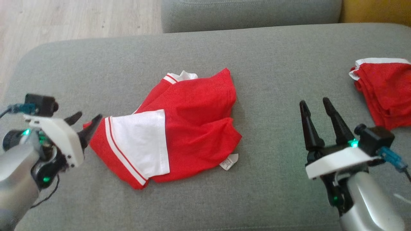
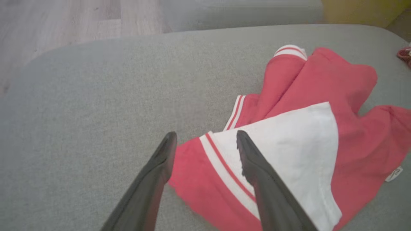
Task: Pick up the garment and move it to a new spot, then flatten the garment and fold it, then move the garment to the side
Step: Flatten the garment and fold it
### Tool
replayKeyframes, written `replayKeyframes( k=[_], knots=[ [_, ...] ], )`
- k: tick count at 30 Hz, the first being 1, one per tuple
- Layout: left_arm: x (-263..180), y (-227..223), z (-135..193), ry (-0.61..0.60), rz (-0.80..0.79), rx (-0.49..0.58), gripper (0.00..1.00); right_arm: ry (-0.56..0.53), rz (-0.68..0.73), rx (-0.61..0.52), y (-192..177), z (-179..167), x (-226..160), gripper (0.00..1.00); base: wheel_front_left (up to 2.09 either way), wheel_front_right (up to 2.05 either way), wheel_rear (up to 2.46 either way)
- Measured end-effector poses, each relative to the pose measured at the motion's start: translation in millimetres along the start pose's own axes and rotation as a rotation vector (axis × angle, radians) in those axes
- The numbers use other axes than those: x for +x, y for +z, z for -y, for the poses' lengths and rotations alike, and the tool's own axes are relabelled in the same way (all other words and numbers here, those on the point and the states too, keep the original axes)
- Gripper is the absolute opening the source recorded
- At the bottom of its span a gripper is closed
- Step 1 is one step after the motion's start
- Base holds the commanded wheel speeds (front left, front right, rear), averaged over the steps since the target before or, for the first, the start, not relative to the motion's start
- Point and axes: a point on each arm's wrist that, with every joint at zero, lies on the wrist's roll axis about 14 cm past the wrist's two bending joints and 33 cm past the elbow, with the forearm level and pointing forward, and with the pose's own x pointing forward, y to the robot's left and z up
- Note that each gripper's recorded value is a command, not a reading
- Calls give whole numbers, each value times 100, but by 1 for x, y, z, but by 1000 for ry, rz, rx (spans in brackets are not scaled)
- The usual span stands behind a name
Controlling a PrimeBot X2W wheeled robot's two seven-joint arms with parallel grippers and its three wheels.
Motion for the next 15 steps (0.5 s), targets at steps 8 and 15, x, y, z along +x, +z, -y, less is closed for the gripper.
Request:
replayKeyframes(
  k=[8, 15],
  knots=[
    [17, 21, 85, -228, -106, 20, 100, -31, -15, 9, -6, 6, -15, 100, 0, 0, 0],
    [41, 9, 109, -269, -253, 113, 100, -77, -19, 30, -10, 15, -23, 100, 0, 0, 0]
  ],
)
